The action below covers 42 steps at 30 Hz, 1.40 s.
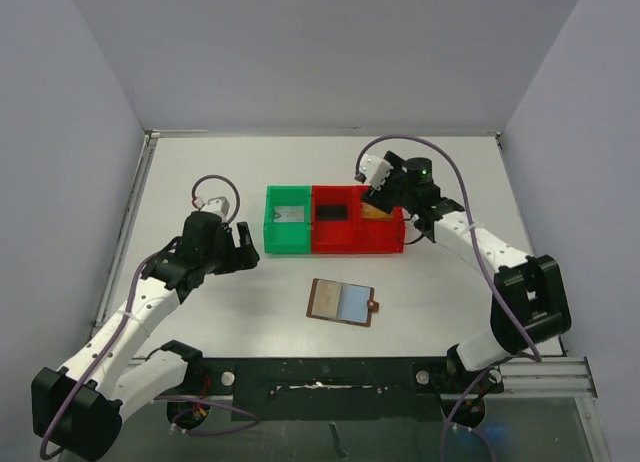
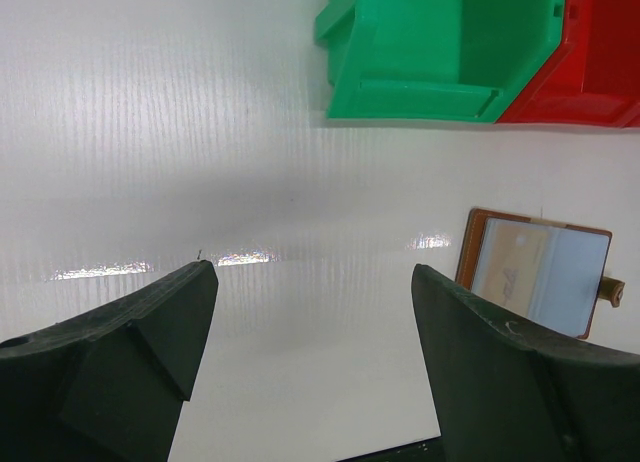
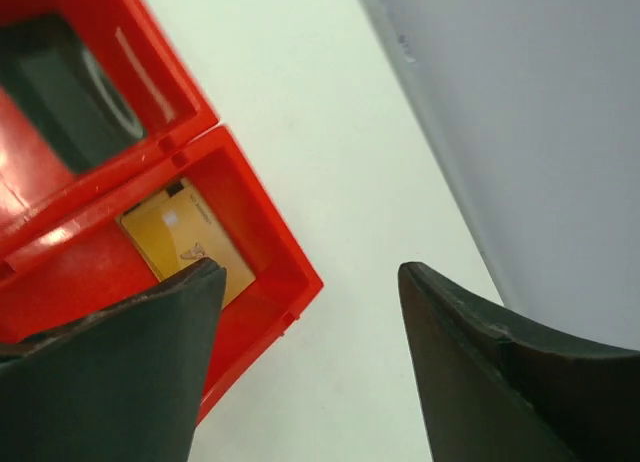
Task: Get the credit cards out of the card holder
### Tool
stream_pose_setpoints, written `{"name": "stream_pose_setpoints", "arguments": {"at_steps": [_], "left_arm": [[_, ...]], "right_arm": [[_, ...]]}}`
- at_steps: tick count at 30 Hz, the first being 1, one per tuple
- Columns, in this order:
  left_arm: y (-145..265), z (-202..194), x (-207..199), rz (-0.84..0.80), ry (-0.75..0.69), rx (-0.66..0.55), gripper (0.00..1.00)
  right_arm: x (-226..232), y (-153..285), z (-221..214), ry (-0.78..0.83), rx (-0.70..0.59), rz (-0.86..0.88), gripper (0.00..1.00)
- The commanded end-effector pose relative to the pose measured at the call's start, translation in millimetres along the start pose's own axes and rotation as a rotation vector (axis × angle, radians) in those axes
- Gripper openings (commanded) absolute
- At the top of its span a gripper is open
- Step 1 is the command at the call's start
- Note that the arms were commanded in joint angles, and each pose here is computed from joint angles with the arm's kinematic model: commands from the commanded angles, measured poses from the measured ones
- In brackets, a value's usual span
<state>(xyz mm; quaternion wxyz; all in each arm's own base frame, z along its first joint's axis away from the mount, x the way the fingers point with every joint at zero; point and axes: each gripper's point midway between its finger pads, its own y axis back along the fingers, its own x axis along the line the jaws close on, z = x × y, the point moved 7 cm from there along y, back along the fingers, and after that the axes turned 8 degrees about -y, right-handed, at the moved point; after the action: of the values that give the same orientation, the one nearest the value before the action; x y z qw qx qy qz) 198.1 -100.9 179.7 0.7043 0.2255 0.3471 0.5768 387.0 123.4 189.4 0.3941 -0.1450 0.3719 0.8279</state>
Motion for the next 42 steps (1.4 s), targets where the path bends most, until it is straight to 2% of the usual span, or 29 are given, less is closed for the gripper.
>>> {"name": "stream_pose_setpoints", "arguments": {"at_steps": [1,6,11,18,21,28,32,36,42], "left_arm": [[6,13,-4,-0.036,0.004,-0.085,0.79],[8,13,-4,-0.031,0.008,-0.092,0.80],[6,13,-3,-0.024,0.007,-0.084,0.80],[6,15,-3,-0.022,0.006,-0.090,0.80],[5,15,-2,-0.011,0.014,-0.092,0.80],[13,21,-1,-0.004,0.021,-0.143,0.80],[20,28,-1,0.010,0.110,-0.205,0.80],[27,31,-15,-0.102,0.249,-0.238,0.80],[32,17,-23,-0.225,0.331,-0.241,0.80]], "right_arm": [[-19,47,47,-0.318,-0.247,-0.173,0.76],[-14,81,48,-0.850,-0.281,-0.291,0.98],[13,91,37,-1.217,-0.209,-0.256,0.98],[65,95,19,-1.462,-0.150,-0.103,0.98],[98,98,24,-1.486,-0.107,-0.041,0.98],[141,91,31,-1.419,0.087,-0.178,1.00],[167,78,53,-1.403,0.132,-0.114,0.92],[195,65,72,-1.367,0.194,-0.120,0.83],[223,58,77,-1.359,0.265,-0.232,0.78]]}}
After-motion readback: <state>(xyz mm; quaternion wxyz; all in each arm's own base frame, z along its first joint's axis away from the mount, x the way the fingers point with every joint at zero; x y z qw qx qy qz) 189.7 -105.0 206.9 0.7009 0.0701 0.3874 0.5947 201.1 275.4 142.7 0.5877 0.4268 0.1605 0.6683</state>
